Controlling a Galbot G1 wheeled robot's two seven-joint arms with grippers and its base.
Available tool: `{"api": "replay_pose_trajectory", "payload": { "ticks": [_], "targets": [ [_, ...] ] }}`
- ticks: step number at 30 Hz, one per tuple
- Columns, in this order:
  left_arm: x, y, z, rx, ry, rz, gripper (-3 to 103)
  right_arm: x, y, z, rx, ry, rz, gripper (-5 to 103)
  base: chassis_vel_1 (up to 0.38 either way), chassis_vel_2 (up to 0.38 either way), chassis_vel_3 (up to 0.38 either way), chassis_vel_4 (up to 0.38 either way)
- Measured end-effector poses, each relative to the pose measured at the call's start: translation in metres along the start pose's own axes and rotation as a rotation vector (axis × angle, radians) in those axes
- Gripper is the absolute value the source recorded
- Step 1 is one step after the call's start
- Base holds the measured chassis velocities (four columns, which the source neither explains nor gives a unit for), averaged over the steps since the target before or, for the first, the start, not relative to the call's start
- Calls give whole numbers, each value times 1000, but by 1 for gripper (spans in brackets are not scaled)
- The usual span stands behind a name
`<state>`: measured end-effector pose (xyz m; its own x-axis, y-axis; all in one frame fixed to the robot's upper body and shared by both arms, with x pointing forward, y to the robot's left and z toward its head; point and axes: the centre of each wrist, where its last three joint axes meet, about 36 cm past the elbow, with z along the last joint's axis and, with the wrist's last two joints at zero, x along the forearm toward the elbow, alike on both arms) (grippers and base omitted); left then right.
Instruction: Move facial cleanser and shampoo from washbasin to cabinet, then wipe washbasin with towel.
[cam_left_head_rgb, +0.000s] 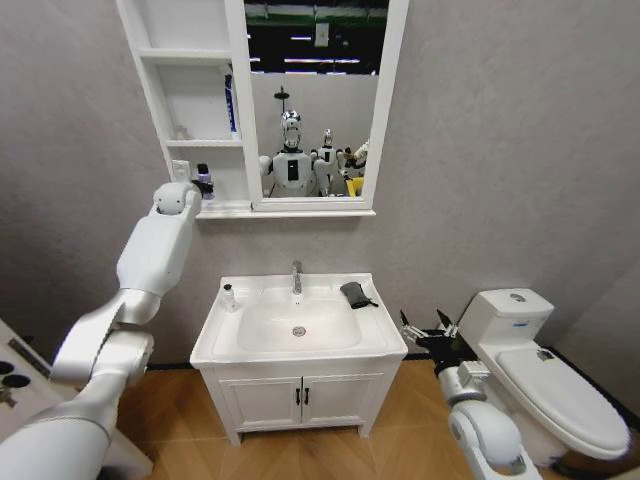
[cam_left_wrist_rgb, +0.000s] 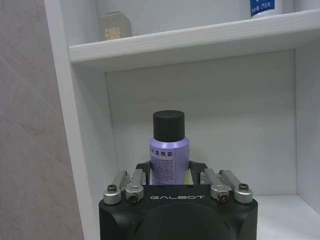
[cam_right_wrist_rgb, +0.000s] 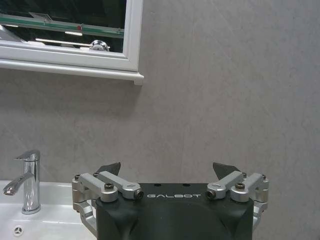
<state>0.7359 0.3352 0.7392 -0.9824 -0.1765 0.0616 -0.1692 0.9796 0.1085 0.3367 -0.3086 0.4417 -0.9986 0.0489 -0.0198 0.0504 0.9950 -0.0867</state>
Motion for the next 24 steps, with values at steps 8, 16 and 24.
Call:
{"api": "replay_pose_trajectory", "payload": {
  "ticks": [8, 16, 24],
  "targets": [
    [-7, 3, 3, 6, 11, -23, 42, -1, -1, -1, -1, -3, -7, 100, 0, 0, 0, 0],
    [-11, 0, 7, 18, 22, -24, 42, 0, -2, -2, 1, -6, -8, 100, 0, 0, 0, 0],
    [-15, -5, 10, 13, 33, -47, 42, 1, -5, -3, 3, -12, -5, 100, 0, 0, 0, 0]
  ]
}}
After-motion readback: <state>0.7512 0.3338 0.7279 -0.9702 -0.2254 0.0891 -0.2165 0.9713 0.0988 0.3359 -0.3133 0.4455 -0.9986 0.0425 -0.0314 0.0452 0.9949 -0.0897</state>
